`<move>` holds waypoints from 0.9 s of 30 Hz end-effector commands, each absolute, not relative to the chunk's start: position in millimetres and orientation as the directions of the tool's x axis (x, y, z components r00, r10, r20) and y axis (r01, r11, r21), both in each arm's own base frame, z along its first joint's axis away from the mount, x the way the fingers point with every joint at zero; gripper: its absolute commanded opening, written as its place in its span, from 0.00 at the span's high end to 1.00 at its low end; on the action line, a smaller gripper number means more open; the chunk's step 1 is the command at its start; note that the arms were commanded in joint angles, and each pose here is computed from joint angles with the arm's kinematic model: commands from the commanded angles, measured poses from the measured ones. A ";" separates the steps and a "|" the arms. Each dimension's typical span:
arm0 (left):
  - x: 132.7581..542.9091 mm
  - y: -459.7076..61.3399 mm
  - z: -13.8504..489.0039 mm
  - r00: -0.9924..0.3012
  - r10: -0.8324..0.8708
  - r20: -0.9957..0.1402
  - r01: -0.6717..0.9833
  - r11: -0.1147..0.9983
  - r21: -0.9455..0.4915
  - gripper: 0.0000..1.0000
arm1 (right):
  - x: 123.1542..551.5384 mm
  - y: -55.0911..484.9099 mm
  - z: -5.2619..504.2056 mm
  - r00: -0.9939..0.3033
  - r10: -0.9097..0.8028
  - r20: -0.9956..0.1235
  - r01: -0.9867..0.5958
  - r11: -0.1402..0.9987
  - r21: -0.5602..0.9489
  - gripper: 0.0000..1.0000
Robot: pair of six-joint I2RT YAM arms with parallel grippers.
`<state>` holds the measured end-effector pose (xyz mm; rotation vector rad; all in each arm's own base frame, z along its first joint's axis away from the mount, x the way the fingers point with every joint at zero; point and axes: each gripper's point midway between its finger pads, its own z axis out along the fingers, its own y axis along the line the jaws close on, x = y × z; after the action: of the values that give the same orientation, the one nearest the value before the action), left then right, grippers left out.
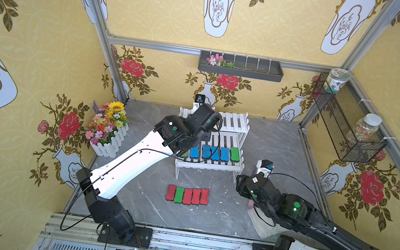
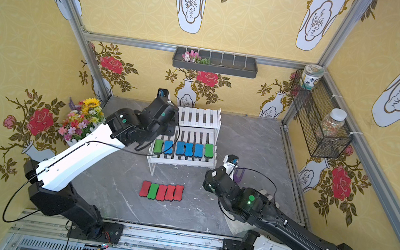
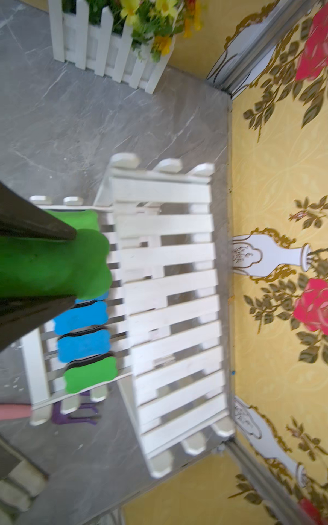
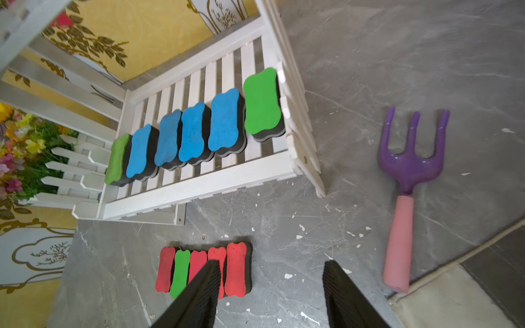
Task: Remove the whiteboard erasers from the shelf
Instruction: Pick up the whiteboard eraser from the shelf, then place the whiteboard eraser at the center of the board.
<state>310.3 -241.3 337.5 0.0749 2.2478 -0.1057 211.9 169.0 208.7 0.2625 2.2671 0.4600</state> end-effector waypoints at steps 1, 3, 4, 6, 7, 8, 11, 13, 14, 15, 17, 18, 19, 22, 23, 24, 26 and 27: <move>280.9 -262.3 321.3 -0.634 -0.039 -0.772 0.080 0.990 -0.116 0.63 | 209.7 137.1 223.0 -0.591 0.381 -0.711 0.108 0.911 0.398 0.38; 258.5 -277.5 301.3 -0.663 -0.031 -0.748 0.097 0.987 -0.128 0.64 | 206.0 125.8 231.9 -0.562 0.408 -0.719 0.114 0.900 0.421 0.38; 247.5 -286.7 290.3 -0.680 -0.016 -0.733 0.121 0.984 -0.133 0.64 | 204.5 121.5 234.9 -0.553 0.416 -0.722 0.116 0.896 0.428 0.38; 224.9 -308.8 259.9 -0.714 0.001 -0.700 0.158 0.974 -0.160 0.62 | 200.6 111.5 241.7 -0.534 0.438 -0.723 0.127 0.887 0.444 0.38; 217.0 -316.4 243.9 -0.733 0.013 -0.680 0.168 0.972 -0.163 0.62 | 199.1 108.2 243.3 -0.530 0.443 -0.723 0.130 0.885 0.446 0.38; 208.8 -325.0 224.1 -0.758 0.032 -0.651 0.182 0.969 -0.164 0.62 | 197.1 105.1 245.7 -0.527 0.448 -0.722 0.130 0.882 0.452 0.38; 194.9 -337.2 175.1 -0.811 0.056 -0.583 0.174 0.973 -0.149 0.63 | 192.3 97.2 251.5 -0.517 0.469 -0.716 0.133 0.870 0.474 0.38; 190.4 -347.5 147.7 -0.832 0.062 -0.551 0.184 0.968 -0.168 0.64 | 189.3 92.2 253.0 -0.512 0.479 -0.713 0.135 0.865 0.483 0.38; 187.9 -357.4 134.9 -0.843 0.070 -0.533 0.203 0.960 -0.195 0.64 | 188.1 89.1 254.6 -0.507 0.483 -0.714 0.138 0.863 0.486 0.38; 186.0 -364.0 124.1 -0.852 0.077 -0.518 0.211 0.956 -0.205 0.64 | 187.0 86.9 254.9 -0.505 0.487 -0.713 0.142 0.861 0.487 0.38; 184.2 -377.0 102.1 -0.868 0.098 -0.486 0.221 0.954 -0.203 0.64 | 185.0 81.3 256.0 -0.500 0.491 -0.714 0.155 0.861 0.484 0.38; 184.5 -382.3 93.6 -0.872 0.113 -0.476 0.227 0.955 -0.191 0.65 | 184.2 79.7 256.5 -0.499 0.490 -0.714 0.156 0.862 0.482 0.38; 185.2 -387.7 85.6 -0.874 0.128 -0.468 0.236 0.955 -0.179 0.65 | 183.5 78.2 258.6 -0.497 0.493 -0.715 0.156 0.861 0.485 0.38; 187.2 -399.9 69.4 -0.884 0.162 -0.439 0.259 0.951 -0.171 0.64 | 182.4 75.7 259.1 -0.499 0.489 -0.716 0.162 0.864 0.477 0.38; 188.3 -401.8 64.8 -0.889 0.164 -0.428 0.259 0.950 -0.175 0.64 | 181.7 74.7 257.3 -0.502 0.487 -0.714 0.169 0.865 0.472 0.38; 188.5 -401.9 59.5 -0.895 0.169 -0.413 0.260 0.949 -0.177 0.63 | 181.2 74.3 256.5 -0.504 0.487 -0.713 0.171 0.866 0.470 0.37; 189.9 -401.1 50.9 -0.908 0.166 -0.384 0.252 0.950 -0.185 0.63 | 180.6 72.6 253.2 -0.505 0.489 -0.711 0.182 0.866 0.466 0.38; 189.9 -400.4 47.0 -0.913 0.167 -0.371 0.248 0.951 -0.184 0.63 | 180.3 72.3 252.1 -0.506 0.493 -0.708 0.186 0.863 0.469 0.38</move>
<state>193.3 -393.9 55.4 0.2801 2.7055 -0.2761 180.9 77.8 254.3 0.4723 2.1036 0.4409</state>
